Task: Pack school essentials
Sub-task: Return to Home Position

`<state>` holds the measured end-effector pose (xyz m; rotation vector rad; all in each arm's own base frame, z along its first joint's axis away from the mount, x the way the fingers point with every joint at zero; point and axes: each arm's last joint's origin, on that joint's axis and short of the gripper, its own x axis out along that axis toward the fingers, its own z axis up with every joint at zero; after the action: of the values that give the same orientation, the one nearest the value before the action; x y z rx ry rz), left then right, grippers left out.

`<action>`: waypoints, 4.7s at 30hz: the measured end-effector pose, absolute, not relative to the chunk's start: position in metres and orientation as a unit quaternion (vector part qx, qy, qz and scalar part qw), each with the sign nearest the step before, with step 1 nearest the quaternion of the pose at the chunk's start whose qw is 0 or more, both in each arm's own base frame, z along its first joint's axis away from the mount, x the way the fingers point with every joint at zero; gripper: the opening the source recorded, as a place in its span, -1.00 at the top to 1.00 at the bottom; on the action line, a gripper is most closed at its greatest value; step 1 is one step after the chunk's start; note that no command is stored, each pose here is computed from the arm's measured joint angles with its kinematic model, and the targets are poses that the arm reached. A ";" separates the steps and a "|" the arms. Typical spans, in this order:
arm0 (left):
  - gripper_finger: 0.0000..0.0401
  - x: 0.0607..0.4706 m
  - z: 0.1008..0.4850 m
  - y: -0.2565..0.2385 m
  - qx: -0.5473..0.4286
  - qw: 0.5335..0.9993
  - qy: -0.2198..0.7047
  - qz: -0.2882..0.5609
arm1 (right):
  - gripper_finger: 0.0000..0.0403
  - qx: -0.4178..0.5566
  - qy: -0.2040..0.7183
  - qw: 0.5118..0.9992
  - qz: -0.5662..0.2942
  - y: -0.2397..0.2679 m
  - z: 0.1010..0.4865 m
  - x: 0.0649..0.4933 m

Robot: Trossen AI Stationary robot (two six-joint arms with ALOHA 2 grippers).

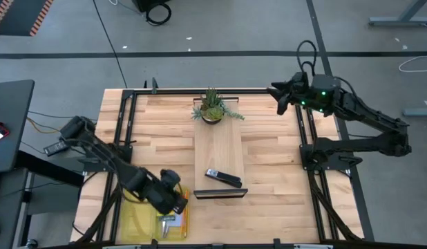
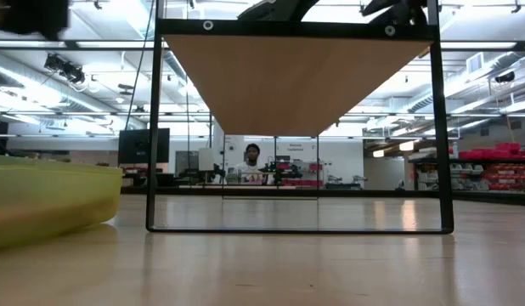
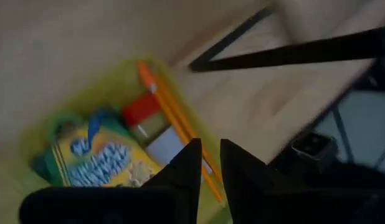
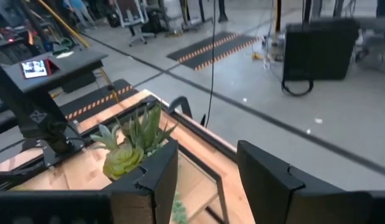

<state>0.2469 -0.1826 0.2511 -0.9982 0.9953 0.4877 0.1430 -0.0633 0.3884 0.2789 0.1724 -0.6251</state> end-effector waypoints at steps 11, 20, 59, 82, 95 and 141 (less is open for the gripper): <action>0.92 0.236 0.317 -0.126 -0.269 0.873 0.405 0.042 | 0.15 0.118 -0.011 0.970 -0.211 -0.048 0.412 0.115; 0.95 0.214 0.364 -0.082 -0.164 0.942 0.291 -0.014 | 0.15 0.146 -0.095 0.969 -0.176 -0.035 0.427 0.086; 0.99 0.136 0.290 0.038 -0.115 0.987 0.062 0.099 | 0.93 0.259 -0.015 0.946 -0.196 -0.035 0.333 0.087; 1.00 0.086 0.233 0.028 -0.213 0.960 -0.098 0.156 | 0.95 0.313 -0.055 0.928 -0.193 -0.037 0.267 0.089; 1.00 0.081 0.213 0.028 -0.244 0.948 -0.128 0.160 | 0.95 0.324 -0.064 0.926 -0.181 -0.041 0.229 0.101; 0.85 0.095 0.177 0.017 -0.101 0.980 -0.076 0.157 | 0.95 0.289 0.067 0.929 -0.222 -0.026 0.146 0.110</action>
<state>0.0949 0.0171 0.1772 -0.2036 -0.1521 0.3155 0.1095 -0.0256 0.1461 0.5914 0.1365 -0.4552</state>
